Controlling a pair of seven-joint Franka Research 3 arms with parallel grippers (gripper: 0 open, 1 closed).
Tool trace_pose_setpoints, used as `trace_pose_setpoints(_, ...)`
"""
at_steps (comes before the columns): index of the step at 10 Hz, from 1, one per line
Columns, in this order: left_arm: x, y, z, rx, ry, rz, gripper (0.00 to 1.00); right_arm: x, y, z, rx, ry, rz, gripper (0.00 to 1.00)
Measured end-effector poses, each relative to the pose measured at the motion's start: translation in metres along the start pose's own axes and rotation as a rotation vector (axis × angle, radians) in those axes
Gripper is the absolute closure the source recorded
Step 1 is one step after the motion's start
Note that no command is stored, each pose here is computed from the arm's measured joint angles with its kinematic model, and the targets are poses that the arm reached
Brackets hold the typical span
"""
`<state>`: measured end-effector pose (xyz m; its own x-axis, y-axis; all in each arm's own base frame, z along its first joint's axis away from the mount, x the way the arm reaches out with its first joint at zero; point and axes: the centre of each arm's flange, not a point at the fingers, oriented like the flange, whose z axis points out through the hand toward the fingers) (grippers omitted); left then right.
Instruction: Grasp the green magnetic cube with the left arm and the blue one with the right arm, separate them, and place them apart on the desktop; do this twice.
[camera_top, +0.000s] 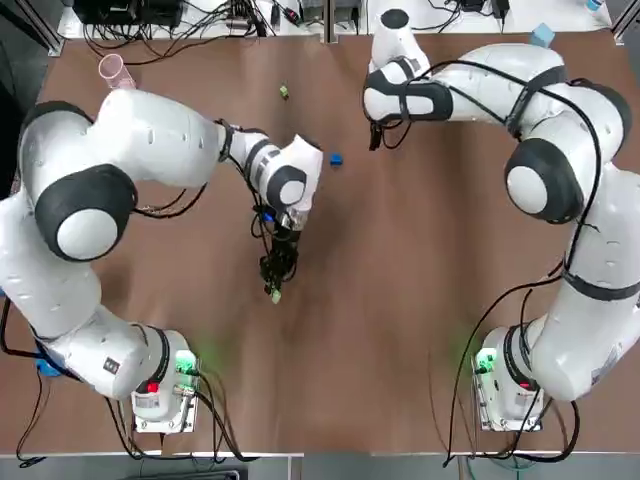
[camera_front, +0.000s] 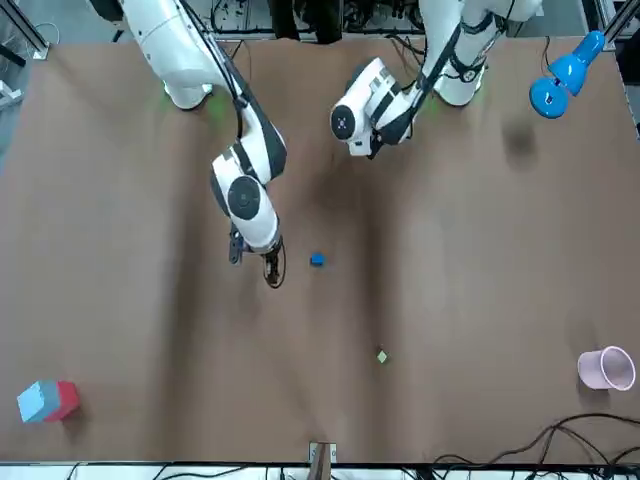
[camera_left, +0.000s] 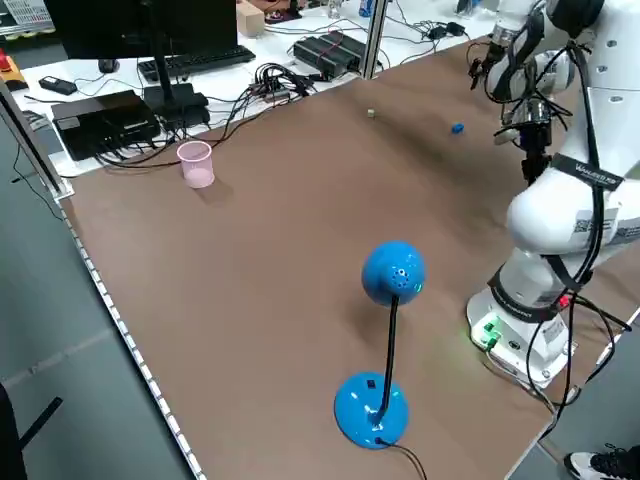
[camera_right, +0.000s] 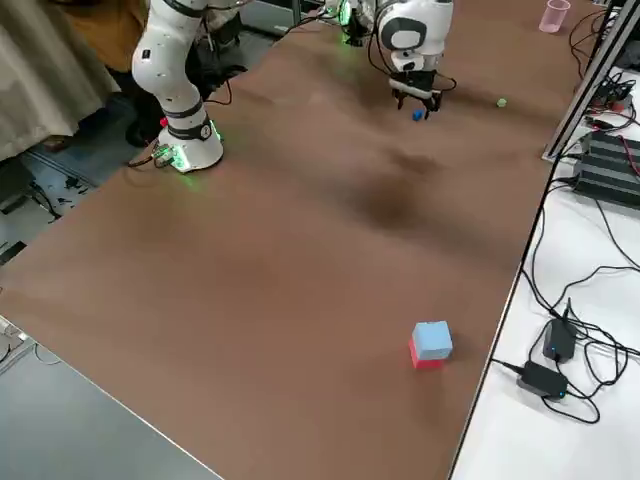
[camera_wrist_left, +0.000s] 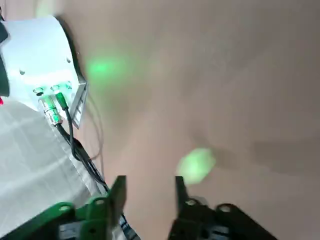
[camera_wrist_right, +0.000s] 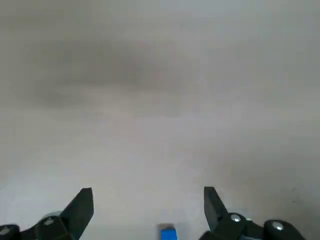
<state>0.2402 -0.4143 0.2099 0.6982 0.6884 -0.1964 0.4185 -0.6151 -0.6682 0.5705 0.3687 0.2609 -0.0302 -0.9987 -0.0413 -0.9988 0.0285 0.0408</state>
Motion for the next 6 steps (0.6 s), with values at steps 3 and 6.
trace_pose_setpoints(3, 0.042, 0.008, -0.016, -0.044, 0.025, -0.043, 0.03, 0.027, -0.009, 0.002, 0.003, -0.001, -0.001, 0.03)
trace_pose_setpoints(6, 0.169, 0.023, -0.095, -0.282, -0.094, -0.190, 0.00, 0.031, -0.008, 0.002, 0.005, -0.002, -0.014, 0.03)
